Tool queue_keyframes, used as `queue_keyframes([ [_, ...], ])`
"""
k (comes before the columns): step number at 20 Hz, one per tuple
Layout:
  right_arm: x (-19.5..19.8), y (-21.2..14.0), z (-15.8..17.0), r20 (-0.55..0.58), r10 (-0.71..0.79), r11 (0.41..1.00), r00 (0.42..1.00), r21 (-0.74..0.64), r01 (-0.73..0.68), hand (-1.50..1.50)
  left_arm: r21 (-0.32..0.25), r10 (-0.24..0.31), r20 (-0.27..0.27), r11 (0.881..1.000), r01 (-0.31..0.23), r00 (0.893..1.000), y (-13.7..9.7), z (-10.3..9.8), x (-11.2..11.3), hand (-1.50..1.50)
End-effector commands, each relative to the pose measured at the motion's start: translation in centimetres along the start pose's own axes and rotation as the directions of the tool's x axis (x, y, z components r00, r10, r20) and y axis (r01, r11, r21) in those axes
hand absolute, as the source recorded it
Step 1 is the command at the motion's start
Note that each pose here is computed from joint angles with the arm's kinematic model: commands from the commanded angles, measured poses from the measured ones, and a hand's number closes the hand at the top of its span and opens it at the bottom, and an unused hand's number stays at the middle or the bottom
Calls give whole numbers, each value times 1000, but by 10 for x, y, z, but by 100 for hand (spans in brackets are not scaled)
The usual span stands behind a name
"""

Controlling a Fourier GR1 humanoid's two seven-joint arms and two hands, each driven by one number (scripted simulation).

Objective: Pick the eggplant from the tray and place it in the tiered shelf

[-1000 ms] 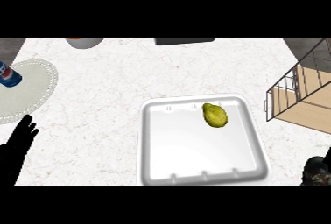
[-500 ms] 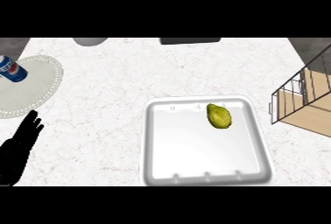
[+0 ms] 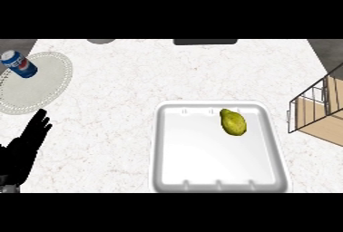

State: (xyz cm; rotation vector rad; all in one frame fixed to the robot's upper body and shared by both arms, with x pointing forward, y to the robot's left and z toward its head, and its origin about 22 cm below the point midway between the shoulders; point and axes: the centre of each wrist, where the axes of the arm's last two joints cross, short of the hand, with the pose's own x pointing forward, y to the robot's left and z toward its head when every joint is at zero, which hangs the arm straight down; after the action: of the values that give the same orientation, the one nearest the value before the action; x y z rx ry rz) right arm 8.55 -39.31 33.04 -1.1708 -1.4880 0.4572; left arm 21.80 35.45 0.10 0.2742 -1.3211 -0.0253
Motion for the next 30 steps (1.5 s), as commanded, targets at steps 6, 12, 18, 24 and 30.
queue_keyframes([
  [6,-6,-44,-38,-55,79,997,995,-13,-79,150,-40,-4,3,999,4,1000,-3,-16,24,0],
  [12,-30,-19,-67,-103,164,985,981,-37,-168,150,-47,-4,18,999,5,1000,-4,-11,-2,0],
  [18,-46,3,-96,-106,166,984,980,-45,-171,150,-30,7,12,1000,-7,1000,-21,-13,-4,0],
  [24,-62,23,-121,-145,86,995,986,-43,-93,150,-38,0,20,999,1,1000,-16,-19,0,0],
  [30,-103,34,-137,-301,32,991,953,-115,-70,150,-26,2,8,1000,-2,1000,-11,-15,14,0],
])
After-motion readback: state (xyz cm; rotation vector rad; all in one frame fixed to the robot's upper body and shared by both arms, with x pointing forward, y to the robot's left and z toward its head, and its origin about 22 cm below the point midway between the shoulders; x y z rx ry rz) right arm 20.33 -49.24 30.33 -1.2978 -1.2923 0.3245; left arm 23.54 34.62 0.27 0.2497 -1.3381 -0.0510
